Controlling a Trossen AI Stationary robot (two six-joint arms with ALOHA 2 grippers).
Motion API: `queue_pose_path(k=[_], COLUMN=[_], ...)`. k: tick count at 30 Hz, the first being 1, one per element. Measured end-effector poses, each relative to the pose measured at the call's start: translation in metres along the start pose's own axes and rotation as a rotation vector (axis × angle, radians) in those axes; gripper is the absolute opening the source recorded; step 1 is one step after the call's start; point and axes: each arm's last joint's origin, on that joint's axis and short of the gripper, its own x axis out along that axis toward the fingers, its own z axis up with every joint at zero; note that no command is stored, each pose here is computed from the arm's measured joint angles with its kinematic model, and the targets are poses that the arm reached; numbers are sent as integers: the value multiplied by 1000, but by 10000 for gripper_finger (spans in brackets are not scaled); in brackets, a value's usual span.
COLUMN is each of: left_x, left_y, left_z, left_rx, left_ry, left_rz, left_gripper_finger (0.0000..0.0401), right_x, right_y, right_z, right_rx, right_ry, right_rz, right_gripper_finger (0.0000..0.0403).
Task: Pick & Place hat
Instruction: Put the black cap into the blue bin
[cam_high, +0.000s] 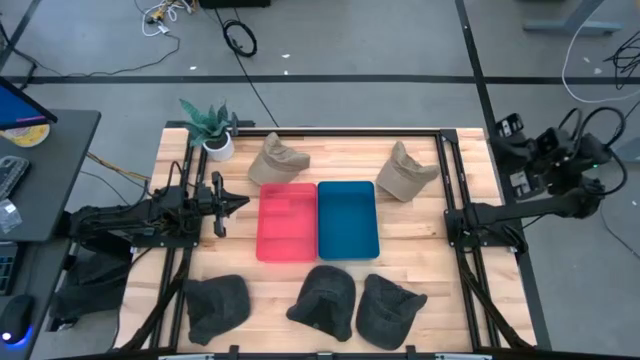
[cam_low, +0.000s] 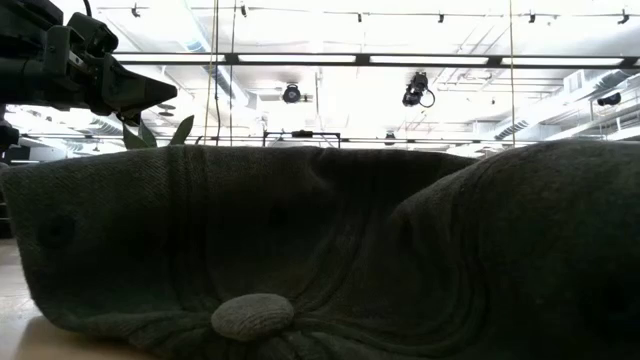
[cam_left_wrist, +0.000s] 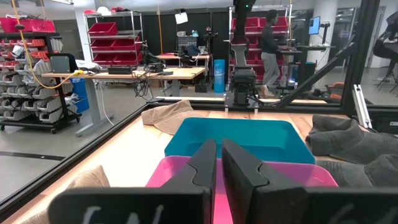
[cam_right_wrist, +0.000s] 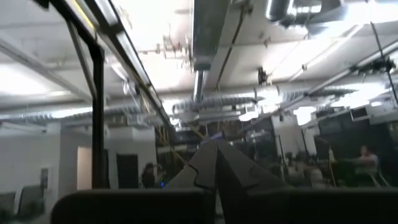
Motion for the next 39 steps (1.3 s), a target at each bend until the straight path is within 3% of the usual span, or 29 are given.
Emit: queue_pose_path(k=[4,12,21,29,39], left_x=[0,0,0,0,0], left_y=[0,0,0,0,0], left_z=[0,0,0,0,0], left_rx=[0,0,0,0,0], left_ry=[0,0,0,0,0], left_rz=[0,0,0,0,0], left_gripper_finger=[28,28,28,28,28], right_x=[0,3,4,4,12], right_y=[0,0,0,0,2], right_z=[5,1,-11,-9,-13], right_rx=[21,210,197,277,262], right_ry=[-47,-18,91,78,92], right_rz=[2,3,-11,-12,13], right_gripper_finger=[13,13,13,13,13])
